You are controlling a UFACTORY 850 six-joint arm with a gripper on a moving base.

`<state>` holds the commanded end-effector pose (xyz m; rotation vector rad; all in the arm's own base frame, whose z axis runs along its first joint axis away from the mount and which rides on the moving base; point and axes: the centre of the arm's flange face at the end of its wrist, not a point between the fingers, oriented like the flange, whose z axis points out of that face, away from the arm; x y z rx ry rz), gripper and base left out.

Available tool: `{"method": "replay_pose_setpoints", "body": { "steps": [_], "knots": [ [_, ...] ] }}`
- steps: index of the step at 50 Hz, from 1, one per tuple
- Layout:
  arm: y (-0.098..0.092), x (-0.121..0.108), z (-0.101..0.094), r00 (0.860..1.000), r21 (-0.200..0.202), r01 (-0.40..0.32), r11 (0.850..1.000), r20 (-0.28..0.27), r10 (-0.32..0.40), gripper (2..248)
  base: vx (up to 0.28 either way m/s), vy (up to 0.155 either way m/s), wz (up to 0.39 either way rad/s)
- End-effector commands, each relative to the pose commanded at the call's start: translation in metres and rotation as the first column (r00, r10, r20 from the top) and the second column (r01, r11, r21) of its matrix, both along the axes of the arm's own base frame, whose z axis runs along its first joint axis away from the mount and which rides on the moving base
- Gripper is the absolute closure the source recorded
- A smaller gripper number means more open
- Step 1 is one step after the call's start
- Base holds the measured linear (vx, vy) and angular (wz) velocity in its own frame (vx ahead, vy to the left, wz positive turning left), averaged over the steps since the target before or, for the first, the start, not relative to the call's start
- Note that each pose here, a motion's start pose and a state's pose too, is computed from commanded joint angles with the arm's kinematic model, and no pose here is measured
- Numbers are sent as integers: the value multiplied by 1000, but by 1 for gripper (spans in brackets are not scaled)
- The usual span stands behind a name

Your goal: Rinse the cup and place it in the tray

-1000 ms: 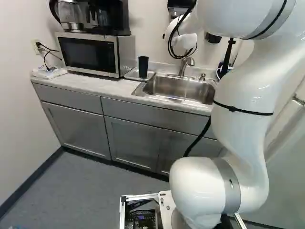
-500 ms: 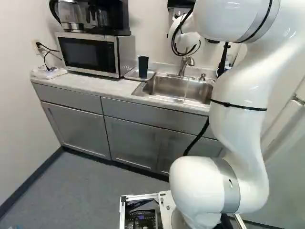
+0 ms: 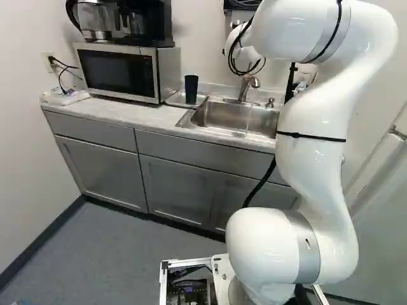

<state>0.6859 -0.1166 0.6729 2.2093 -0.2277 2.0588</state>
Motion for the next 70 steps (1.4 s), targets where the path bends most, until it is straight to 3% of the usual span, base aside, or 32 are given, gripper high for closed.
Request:
{"method": "replay_pose_setpoints", "body": {
  "steps": [36,70],
  "knots": [
    [1,-1,-9,995,20,-4,1000,-102,6,3,0,0,0],
    [1,-4,-15,986,32,-6,999,-165,11,3,1,0,0]
  ]
}}
